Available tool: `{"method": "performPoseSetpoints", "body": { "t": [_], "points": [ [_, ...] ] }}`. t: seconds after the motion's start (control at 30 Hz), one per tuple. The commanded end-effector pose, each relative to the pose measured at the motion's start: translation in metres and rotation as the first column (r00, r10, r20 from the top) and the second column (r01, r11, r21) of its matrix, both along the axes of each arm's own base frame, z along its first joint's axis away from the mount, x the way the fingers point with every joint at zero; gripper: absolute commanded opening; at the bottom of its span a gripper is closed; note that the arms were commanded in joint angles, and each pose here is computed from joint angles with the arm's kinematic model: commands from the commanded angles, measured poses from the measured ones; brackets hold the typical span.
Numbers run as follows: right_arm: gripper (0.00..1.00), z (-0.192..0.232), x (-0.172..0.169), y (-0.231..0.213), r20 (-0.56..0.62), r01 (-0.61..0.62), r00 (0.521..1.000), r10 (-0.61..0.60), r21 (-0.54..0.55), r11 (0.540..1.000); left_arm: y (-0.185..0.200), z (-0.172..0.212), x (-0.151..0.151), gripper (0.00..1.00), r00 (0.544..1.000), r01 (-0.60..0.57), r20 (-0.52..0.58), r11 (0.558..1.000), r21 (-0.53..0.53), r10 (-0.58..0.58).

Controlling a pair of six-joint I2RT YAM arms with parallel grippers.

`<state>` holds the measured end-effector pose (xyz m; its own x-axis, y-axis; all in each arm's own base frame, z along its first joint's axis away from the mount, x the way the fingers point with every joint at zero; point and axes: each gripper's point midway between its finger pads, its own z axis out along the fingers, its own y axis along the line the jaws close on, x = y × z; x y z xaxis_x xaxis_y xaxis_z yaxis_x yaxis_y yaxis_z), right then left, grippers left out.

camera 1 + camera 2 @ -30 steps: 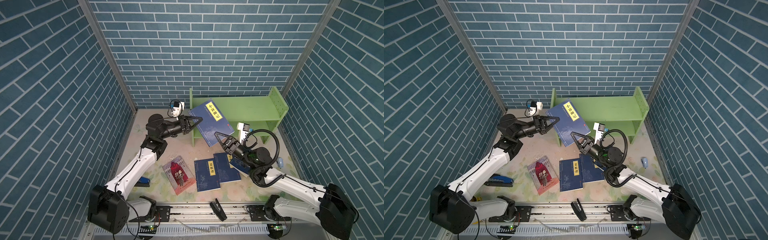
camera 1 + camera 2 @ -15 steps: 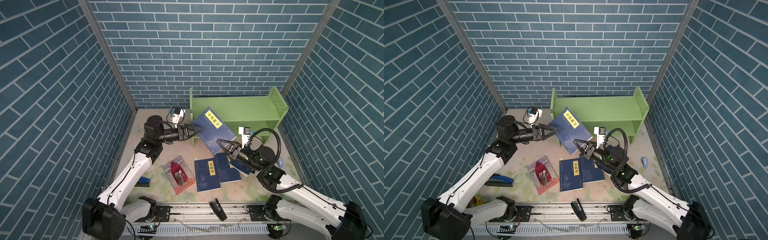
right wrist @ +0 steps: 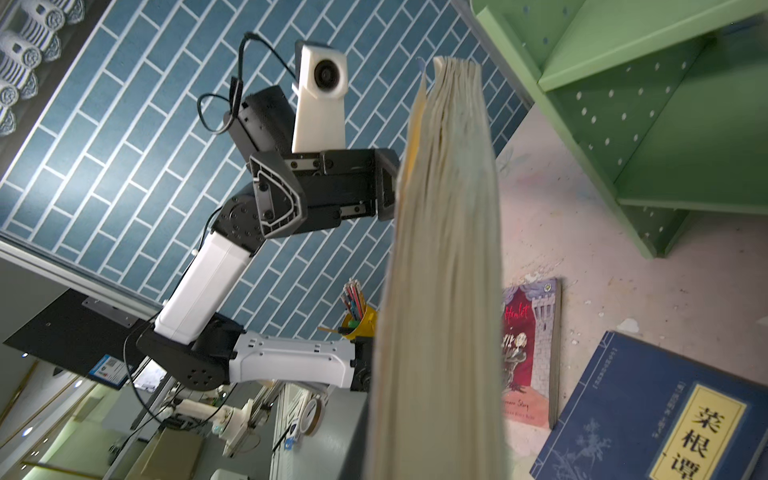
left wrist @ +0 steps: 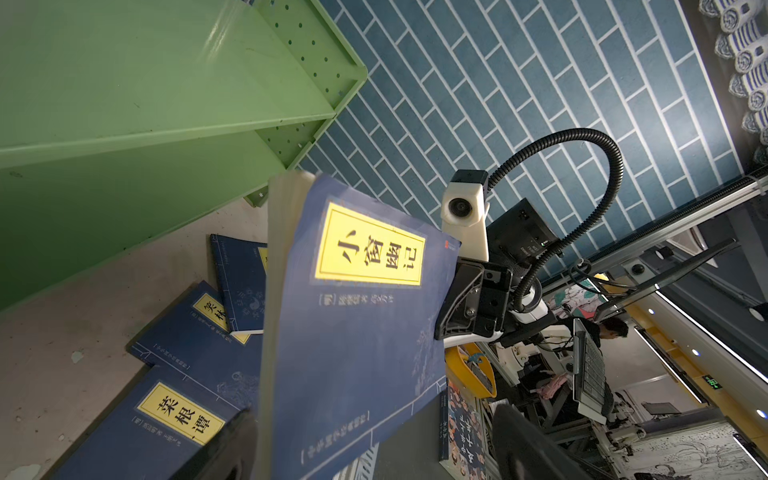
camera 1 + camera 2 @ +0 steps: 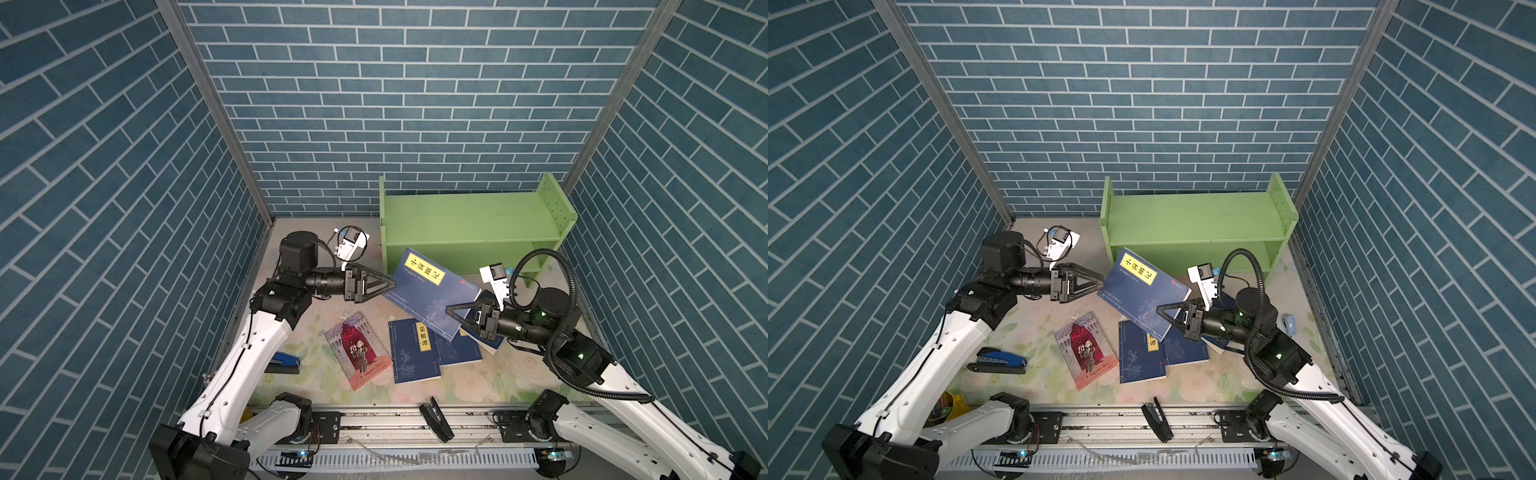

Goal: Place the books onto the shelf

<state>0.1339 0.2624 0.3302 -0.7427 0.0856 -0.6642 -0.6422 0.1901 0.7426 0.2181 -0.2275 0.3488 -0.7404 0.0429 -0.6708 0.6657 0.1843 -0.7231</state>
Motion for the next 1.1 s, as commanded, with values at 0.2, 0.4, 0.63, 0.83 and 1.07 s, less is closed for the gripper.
{"method": "performPoseSetpoints", "body": {
  "t": [0.2, 0.4, 0.63, 0.83, 1.07],
  "points": [
    [0.00, 0.028, -0.026, -0.006, 0.095, -0.109, 0.990, 0.107, 0.006, 0.994, 0.008, -0.006, -0.013, 0.89, 0.996, 0.036, 0.075, 0.994, 0.106, -0.044],
    [0.00, 0.030, -0.034, -0.006, 0.090, -0.159, 0.983, 0.159, -0.013, 0.987, -0.002, 0.005, -0.020, 0.89, 0.990, 0.137, -0.028, 0.990, -0.040, -0.139],
    [0.00, 0.030, -0.033, 0.002, 0.098, -0.196, 0.976, 0.194, 0.004, 0.981, -0.014, 0.008, -0.032, 0.82, 0.966, 0.233, -0.092, 0.968, -0.090, -0.241],
    [0.00, 0.025, -0.026, 0.012, 0.092, -0.222, 0.971, 0.221, -0.004, 0.975, -0.021, 0.003, -0.044, 0.54, 0.952, 0.270, -0.125, 0.959, -0.088, -0.279],
    [0.06, 0.020, -0.017, 0.013, 0.092, -0.197, 0.976, 0.197, -0.013, 0.980, -0.021, -0.005, -0.040, 0.17, 0.960, 0.236, -0.140, 0.969, -0.069, -0.244]
  ]
}}
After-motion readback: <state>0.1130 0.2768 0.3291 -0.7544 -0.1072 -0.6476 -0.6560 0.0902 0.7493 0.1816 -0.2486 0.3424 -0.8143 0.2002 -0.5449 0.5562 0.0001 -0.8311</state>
